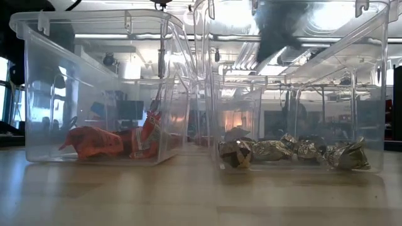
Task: Sort candy
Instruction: Adjust the transparent bins
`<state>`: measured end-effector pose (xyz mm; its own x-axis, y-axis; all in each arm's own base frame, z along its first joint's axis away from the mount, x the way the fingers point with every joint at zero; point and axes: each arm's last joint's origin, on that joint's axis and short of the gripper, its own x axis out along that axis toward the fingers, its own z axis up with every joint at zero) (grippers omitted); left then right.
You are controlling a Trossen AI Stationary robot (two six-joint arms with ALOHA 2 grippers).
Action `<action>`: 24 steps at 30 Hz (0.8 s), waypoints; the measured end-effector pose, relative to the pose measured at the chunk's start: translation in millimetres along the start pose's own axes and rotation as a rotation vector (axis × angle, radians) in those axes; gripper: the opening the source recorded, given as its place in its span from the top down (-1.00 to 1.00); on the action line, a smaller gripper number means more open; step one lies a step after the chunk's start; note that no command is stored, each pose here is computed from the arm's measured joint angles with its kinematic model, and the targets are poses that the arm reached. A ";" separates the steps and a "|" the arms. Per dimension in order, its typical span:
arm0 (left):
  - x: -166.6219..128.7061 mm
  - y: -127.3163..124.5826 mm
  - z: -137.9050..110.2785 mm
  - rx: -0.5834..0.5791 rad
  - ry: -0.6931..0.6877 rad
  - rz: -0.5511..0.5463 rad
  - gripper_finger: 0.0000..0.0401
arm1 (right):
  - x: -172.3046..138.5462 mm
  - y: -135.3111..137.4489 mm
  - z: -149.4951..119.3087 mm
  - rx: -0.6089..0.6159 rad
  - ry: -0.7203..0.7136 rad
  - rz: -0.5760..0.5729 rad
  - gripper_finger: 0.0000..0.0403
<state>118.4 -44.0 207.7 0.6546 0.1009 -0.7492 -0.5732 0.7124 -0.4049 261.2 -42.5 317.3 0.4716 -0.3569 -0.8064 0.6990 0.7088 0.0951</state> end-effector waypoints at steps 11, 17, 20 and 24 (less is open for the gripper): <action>-4.2 -0.4 4.9 -0.014 -0.031 -0.053 1.00 | 75.8 -24.0 30.8 -0.013 0.072 0.057 1.00; -4.5 -4.0 7.1 -0.017 -0.056 -0.086 1.00 | 71.7 -23.6 19.7 -0.031 0.182 0.067 1.00; -4.3 -3.9 7.3 0.003 -0.066 -0.080 1.00 | 62.3 -16.8 14.9 -0.039 0.190 0.092 1.00; -4.4 -3.6 7.8 0.022 -0.083 -0.070 1.00 | 57.8 -3.2 6.8 -0.037 0.224 0.144 1.00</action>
<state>121.5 -41.6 216.5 0.7318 0.1063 -0.6732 -0.5141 0.7345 -0.4429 289.8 -69.5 274.4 0.4309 -0.1103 -0.8957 0.6111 0.7659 0.1997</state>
